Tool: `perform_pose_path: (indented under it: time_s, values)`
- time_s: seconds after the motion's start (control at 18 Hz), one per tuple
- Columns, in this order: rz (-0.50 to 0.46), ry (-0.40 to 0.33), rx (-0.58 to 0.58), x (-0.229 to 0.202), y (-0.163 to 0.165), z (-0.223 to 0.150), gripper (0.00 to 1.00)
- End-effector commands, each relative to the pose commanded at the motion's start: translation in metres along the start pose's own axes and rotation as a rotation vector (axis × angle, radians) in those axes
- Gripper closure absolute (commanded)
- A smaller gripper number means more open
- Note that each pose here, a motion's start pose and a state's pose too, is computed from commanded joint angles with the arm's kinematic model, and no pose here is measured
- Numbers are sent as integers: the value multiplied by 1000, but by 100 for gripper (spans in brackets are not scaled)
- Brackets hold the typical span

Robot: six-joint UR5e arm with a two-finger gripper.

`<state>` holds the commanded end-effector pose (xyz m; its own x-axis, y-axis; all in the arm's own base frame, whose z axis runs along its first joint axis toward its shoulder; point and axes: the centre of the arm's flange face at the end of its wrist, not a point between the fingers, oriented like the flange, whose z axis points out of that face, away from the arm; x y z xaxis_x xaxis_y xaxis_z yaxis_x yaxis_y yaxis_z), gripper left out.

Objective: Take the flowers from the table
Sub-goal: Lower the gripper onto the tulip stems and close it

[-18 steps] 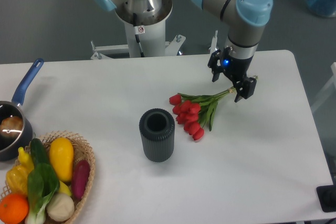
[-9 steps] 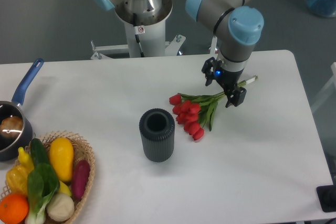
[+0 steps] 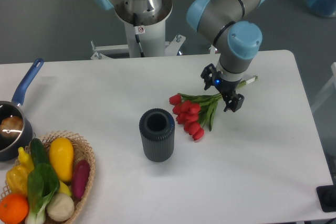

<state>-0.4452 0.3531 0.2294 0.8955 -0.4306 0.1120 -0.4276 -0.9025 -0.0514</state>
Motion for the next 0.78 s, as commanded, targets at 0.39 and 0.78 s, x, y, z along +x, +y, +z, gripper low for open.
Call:
perform_pose_path:
  time_s: [0.39,0.78]
  values:
    - [-16,10,30,-2,1,5,0]
    - [-11,21,28,1,-2,10,0]
